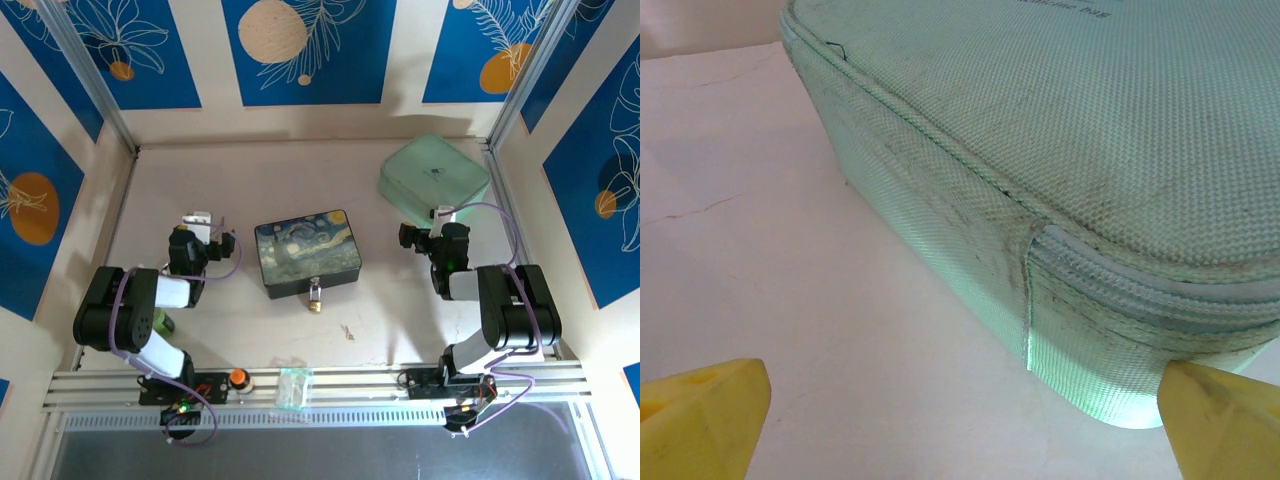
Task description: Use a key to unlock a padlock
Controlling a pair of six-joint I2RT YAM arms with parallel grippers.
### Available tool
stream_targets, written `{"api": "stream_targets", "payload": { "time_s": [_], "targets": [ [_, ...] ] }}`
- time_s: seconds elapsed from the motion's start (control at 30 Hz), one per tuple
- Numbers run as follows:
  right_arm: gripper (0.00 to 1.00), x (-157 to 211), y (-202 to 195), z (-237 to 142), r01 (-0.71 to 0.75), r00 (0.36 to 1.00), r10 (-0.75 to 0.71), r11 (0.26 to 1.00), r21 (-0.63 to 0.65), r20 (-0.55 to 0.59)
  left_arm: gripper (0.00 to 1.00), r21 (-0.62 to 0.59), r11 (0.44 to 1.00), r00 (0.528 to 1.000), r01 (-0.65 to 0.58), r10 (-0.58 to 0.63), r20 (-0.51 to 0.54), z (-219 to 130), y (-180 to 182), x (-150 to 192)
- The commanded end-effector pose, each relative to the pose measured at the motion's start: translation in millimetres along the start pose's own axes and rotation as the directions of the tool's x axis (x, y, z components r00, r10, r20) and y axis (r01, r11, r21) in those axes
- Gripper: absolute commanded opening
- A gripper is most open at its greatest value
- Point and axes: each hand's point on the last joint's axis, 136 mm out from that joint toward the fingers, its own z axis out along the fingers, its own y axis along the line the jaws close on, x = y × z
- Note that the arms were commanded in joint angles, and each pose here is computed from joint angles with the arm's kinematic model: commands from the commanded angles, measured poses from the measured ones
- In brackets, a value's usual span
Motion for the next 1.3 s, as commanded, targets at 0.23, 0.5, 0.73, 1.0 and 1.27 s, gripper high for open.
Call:
{"api": "stream_targets", "payload": {
  "time_s": [0.23,0.5,0.73,1.0,1.27],
  "targets": [
    [0.99,-18.6,4.8,2.3,0.021,0.999,-0.020,0.999,-0.025,0.047,1.00,0.015,1.000,1.000,-0.013,0.013,0.022,1.4,-1.1,-7.5],
    [0.99,-18.5,4.8,1.2,0.021,0.998,-0.020,0.999,-0.025,0.051,0.99,-0.001,1.000,1.000,-0.007,0.007,0.030,-0.2,1.5,-7.4],
    [0.99,-44.2,12.2,-18.1,0.036,0.997,-0.034,0.999,-0.039,0.069,0.99,-0.069,0.997,0.996,0.023,-0.017,0.083,-27.6,16.2,-35.1],
    [0.99,-74.4,40.1,-68.6,-0.217,0.976,0.209,0.966,-0.143,-0.064,0.99,-0.132,0.883,0.893,0.450,-0.446,0.059,-75.0,33.9,-63.7],
    [0.99,-53.7,101.8,-96.3,-0.377,0.901,0.252,0.859,-0.348,-0.354,1.00,0.116,0.742,0.746,0.661,-0.631,-0.214,-115.6,-40.3,-54.2]
  ]
}}
